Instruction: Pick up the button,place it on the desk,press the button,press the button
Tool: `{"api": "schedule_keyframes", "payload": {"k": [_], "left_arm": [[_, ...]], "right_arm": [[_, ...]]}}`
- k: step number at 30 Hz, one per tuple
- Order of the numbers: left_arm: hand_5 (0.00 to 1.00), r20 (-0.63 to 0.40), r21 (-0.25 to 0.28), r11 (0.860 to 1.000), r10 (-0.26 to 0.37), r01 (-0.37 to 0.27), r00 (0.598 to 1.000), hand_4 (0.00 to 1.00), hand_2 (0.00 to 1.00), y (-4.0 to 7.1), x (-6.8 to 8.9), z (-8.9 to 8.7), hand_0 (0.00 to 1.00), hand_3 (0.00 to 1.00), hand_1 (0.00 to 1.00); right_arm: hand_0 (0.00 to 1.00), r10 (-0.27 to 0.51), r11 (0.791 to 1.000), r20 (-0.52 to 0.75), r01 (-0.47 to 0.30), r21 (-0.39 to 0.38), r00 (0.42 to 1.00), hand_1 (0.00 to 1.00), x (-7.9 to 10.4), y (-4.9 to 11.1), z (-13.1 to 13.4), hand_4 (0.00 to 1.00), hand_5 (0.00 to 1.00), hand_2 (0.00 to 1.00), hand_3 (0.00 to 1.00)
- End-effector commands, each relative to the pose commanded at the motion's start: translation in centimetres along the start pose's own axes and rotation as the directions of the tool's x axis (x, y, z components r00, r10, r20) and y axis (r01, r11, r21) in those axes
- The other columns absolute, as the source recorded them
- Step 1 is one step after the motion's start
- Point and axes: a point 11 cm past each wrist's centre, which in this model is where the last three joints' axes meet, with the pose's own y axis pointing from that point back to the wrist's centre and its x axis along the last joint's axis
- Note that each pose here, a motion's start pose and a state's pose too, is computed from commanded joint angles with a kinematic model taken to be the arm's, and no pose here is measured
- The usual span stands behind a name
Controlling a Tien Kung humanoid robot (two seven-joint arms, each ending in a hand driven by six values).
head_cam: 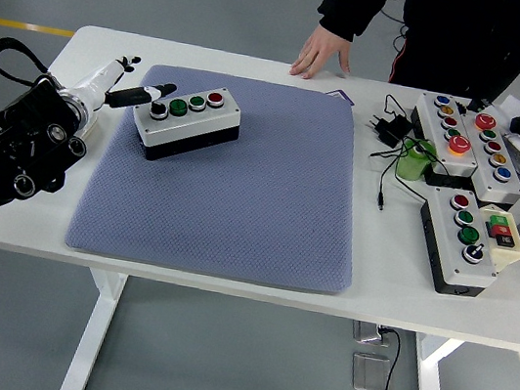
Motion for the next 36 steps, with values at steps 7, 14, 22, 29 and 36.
{"api": "schedule_keyframes", "payload": {"k": [7, 14, 22, 29, 36], "left_arm": [[0.728, 0.227, 0.015, 1.0, -0.027, 0.025, 0.974, 0.998, 0.998, -0.1, -1.6, 0.4, 0.988, 0.998, 0.987], [0.72, 0.227, 0.015, 1.0, -0.025, 0.023, 0.974, 0.998, 0.998, -0.2, -2.4, 1.0, 0.986, 0.998, 0.988], [0.291, 0.219, -0.014, 1.0, 0.017, -0.014, 0.976, 0.922, 0.788, -0.3, -2.4, 2.0, 0.725, 0.922, 0.81], [0.169, 0.218, -0.037, 0.999, 0.027, -0.02, 0.976, 0.835, 0.708, -0.2, -3.1, 2.3, 0.666, 0.845, 0.732], [0.106, 0.216, -0.04, 0.999, 0.034, -0.026, 0.976, 0.78, 0.662, -0.2, -3.6, 2.4, 0.625, 0.777, 0.685]], "right_arm": [[0.642, 0.0, 1.0, -0.002, 0.0, 0.006, 1.0, 0.508, 0.0, 0.1, -0.3, 0.246, 0.352, 0.549, 0.59], [0.642, -0.001, 1.0, -0.002, 0.001, 0.01, 1.0, 0.508, 0.0, 0.1, -0.4, 0.246, 0.352, 0.549, 0.59], [0.642, 0.0, 1.0, -0.003, 0.0, 0.011, 1.0, 0.508, 0.0, 0.1, -0.5, 0.245, 0.351, 0.549, 0.59], [0.642, -0.001, 1.0, -0.004, 0.001, 0.012, 1.0, 0.508, -0.1, 0.2, -0.6, 0.246, 0.352, 0.549, 0.59], [0.643, -0.003, 1.0, -0.005, 0.003, 0.015, 1.0, 0.508, -0.2, 0.2, -0.7, 0.246, 0.352, 0.549, 0.59]]}}
